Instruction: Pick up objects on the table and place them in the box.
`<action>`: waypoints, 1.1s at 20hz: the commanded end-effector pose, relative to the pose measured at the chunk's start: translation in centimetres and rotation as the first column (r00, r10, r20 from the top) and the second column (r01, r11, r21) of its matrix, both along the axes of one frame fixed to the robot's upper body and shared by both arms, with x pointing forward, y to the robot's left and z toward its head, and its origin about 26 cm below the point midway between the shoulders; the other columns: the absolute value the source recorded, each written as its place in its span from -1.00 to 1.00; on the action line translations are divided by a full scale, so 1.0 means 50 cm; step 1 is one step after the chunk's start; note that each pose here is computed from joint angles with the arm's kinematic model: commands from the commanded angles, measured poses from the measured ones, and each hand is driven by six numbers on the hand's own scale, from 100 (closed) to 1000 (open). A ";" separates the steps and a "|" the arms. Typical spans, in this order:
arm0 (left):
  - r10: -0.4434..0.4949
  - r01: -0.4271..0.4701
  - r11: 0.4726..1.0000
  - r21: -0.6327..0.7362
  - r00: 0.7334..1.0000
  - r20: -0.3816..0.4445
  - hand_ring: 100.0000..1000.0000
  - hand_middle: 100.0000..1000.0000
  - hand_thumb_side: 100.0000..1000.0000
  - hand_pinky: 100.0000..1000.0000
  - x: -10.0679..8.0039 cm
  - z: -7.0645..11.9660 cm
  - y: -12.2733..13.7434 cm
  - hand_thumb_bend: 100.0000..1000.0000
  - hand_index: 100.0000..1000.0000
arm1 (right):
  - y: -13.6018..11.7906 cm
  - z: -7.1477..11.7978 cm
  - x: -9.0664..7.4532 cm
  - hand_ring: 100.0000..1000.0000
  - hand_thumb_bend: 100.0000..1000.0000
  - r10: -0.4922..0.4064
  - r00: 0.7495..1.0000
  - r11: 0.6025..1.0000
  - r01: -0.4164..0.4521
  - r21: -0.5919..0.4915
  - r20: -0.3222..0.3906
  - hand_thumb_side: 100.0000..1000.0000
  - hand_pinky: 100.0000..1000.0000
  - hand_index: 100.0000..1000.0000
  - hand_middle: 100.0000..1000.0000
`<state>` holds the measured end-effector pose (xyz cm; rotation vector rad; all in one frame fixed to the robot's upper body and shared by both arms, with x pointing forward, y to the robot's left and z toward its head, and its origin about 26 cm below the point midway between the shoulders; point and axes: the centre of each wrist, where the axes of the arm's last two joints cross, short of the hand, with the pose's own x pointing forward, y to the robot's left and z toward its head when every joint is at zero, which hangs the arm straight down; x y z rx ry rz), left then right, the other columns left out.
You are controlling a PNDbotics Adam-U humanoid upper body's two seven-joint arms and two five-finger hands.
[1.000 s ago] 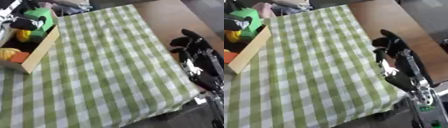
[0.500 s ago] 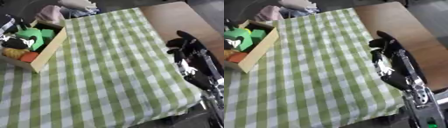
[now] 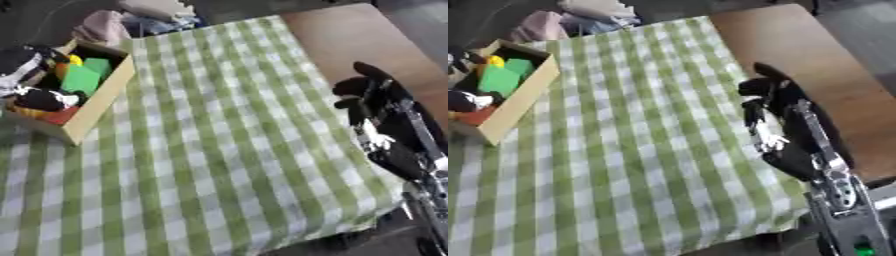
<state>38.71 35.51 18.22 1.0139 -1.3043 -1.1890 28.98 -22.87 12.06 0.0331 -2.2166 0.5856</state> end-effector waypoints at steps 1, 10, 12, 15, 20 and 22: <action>0.005 -0.004 1.000 -0.013 0.996 0.094 0.48 0.57 -0.16 0.50 -0.017 0.049 0.013 -0.29 0.67 | -0.008 0.009 0.000 0.51 -1.00 -0.013 1.000 1.000 0.014 -0.016 0.019 -0.18 0.33 0.86 0.39; 0.092 0.083 0.942 -0.326 0.869 0.487 0.37 0.38 -0.15 0.44 -0.154 0.103 0.004 -0.80 0.54 | -0.017 0.001 0.000 0.51 -1.00 -0.044 0.999 0.999 0.044 -0.016 0.006 -0.18 0.33 0.86 0.39; 0.110 0.131 0.911 -0.392 0.838 0.535 0.37 0.38 -0.13 0.43 -0.185 0.092 -0.008 -0.83 0.53 | -0.020 -0.003 -0.001 0.51 -1.00 -0.054 0.999 0.998 0.054 -0.015 0.000 -0.18 0.33 0.86 0.39; 0.134 0.192 0.861 -0.470 0.806 0.576 0.33 0.34 -0.06 0.40 -0.213 0.065 -0.025 -0.92 0.51 | -0.022 -0.007 -0.001 0.51 -1.00 -0.063 0.998 0.998 0.063 -0.014 -0.007 -0.18 0.32 0.86 0.40; 0.199 0.249 0.765 -0.593 0.785 0.586 0.32 0.33 0.05 0.40 -0.226 0.000 -0.046 -0.99 0.50 | -0.025 -0.014 0.000 0.49 -1.00 -0.092 0.996 0.996 0.092 -0.006 -0.019 -0.18 0.31 0.84 0.40; 0.227 0.257 0.727 -0.637 0.785 0.576 0.33 0.34 0.11 0.40 -0.230 -0.024 -0.056 -1.00 0.50 | -0.027 -0.017 0.001 0.49 -1.00 -0.108 0.994 0.994 0.108 0.001 -0.023 -0.18 0.31 0.84 0.40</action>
